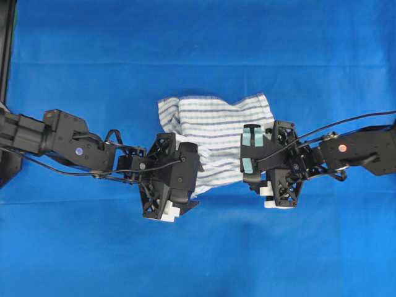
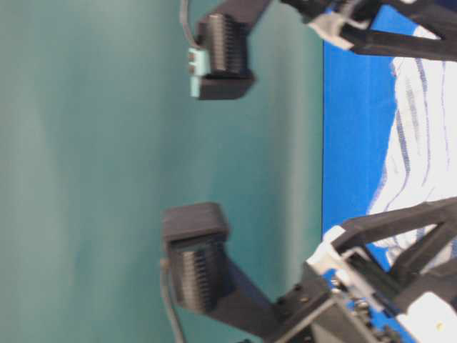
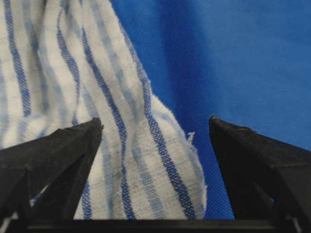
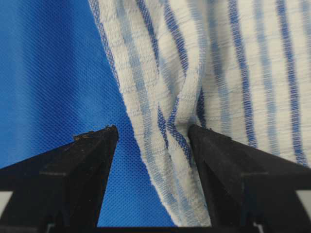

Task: Lift the towel with both arms.

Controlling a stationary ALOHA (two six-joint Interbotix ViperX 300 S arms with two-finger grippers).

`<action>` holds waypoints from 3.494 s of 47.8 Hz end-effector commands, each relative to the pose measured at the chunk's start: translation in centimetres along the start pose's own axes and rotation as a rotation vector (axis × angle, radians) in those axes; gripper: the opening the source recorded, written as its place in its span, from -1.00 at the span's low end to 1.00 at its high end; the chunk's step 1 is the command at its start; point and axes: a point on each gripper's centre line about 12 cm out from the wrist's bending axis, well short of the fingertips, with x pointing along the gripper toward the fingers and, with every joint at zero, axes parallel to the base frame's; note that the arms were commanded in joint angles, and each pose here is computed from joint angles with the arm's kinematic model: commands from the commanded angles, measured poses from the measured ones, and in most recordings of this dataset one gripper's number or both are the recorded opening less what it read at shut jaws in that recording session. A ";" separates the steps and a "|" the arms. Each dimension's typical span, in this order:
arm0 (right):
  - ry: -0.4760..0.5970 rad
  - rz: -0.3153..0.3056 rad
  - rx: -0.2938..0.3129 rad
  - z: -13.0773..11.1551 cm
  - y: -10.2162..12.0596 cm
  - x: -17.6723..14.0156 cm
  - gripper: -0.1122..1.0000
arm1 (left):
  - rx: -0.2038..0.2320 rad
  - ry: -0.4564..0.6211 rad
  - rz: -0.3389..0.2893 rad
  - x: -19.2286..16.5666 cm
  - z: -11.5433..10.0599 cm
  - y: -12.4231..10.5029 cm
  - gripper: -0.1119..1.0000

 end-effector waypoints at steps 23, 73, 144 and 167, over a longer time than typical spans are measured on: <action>-0.046 -0.006 0.037 0.7 -1.7 0.6 -0.25 | -0.043 -0.006 0.014 0.2 0.3 0.7 -0.34; -0.261 -0.110 0.097 11.7 -2.4 -16.8 -0.68 | -0.080 -0.156 0.060 -15.8 12.5 3.4 -0.77; -0.463 -0.158 0.011 19.5 -2.4 -29.6 -0.68 | -0.102 -0.366 0.175 -32.4 17.6 5.9 -0.70; -0.453 -0.210 0.008 19.3 -3.2 -29.5 0.41 | -0.101 -0.398 0.177 -32.8 17.6 5.8 0.81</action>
